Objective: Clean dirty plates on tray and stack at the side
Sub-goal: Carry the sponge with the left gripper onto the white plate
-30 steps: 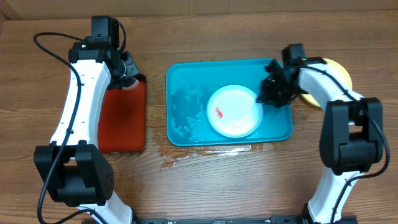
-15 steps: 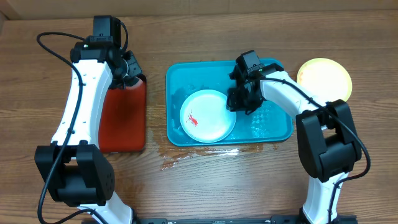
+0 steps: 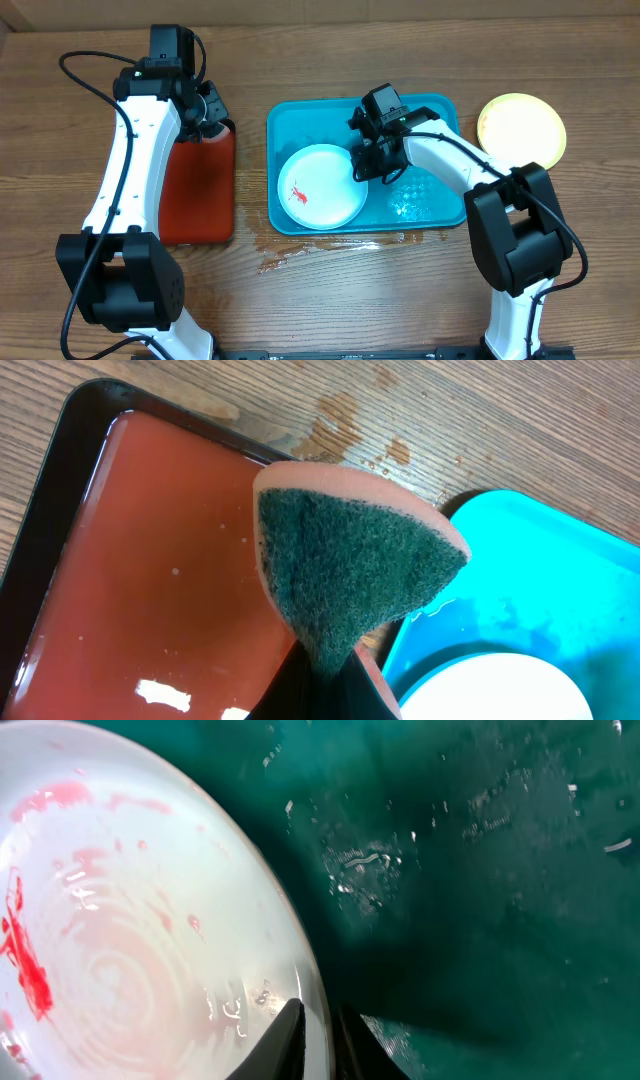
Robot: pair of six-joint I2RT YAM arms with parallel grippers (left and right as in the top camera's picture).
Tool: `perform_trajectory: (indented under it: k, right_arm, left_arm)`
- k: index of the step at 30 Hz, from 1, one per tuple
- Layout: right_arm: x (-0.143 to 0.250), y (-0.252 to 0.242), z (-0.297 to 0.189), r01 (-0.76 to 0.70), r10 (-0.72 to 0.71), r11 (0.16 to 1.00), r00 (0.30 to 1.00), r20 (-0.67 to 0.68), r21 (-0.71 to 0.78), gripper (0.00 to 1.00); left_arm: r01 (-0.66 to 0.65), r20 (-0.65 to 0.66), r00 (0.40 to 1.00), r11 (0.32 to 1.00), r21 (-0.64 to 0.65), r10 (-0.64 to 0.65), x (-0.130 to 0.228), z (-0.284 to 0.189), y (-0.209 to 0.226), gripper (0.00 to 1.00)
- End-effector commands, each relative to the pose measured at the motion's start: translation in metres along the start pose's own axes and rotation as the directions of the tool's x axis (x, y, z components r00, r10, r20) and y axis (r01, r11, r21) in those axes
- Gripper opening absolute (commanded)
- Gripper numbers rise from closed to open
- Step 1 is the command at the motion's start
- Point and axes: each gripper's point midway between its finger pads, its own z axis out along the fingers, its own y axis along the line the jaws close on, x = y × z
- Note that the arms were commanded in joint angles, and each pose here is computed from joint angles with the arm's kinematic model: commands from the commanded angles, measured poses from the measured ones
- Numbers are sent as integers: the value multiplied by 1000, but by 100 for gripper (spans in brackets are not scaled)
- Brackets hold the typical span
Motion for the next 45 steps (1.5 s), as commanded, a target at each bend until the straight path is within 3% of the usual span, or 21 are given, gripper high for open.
perform_trajectory:
  k: [1,10,14,17,23,26,30,35,40,45]
  right_arm:
    - [-17,0,-3,4,-4,1000,998,56,-2,18]
    - [-17,-2,9,33,-32,999,998,52,-4,17]
    - [-17,0,9,15,-14,1000,999,51,-17,11]
    - [-21,0,9,-108,109,994,992,63,-26,4]
    - [-27,1,8,-374,377,926,923,77,-54,4]
    - [-27,-1,8,-424,427,904,901,76,-53,4]
    - [-31,-20,7,-522,515,852,846,140,19,4]
    - [-36,-14,6,-516,513,856,846,143,-16,4]
    - [-35,-15,7,-518,514,855,846,140,-8,4]
    - [-35,-19,6,-520,513,854,844,155,9,4]
  left_arm:
    - [-9,-11,1000,1000,6,9,3,4,-3,4]
    - [-10,-11,1000,1000,6,10,3,4,-3,4]
    - [-9,-11,1000,1000,7,9,3,4,-3,4]
    - [-13,-12,1000,1000,8,13,3,4,-4,4]
    - [-14,-39,999,998,65,16,9,3,-15,4]
    - [-26,-42,999,997,70,29,12,3,-20,4]
    - [-120,-40,991,986,118,126,26,1,-51,4]
    - [-203,-21,978,965,163,209,42,6,-90,4]
    - [-238,-86,962,953,188,257,68,38,-117,4]
    - [-267,-175,927,910,316,332,109,81,-162,4]
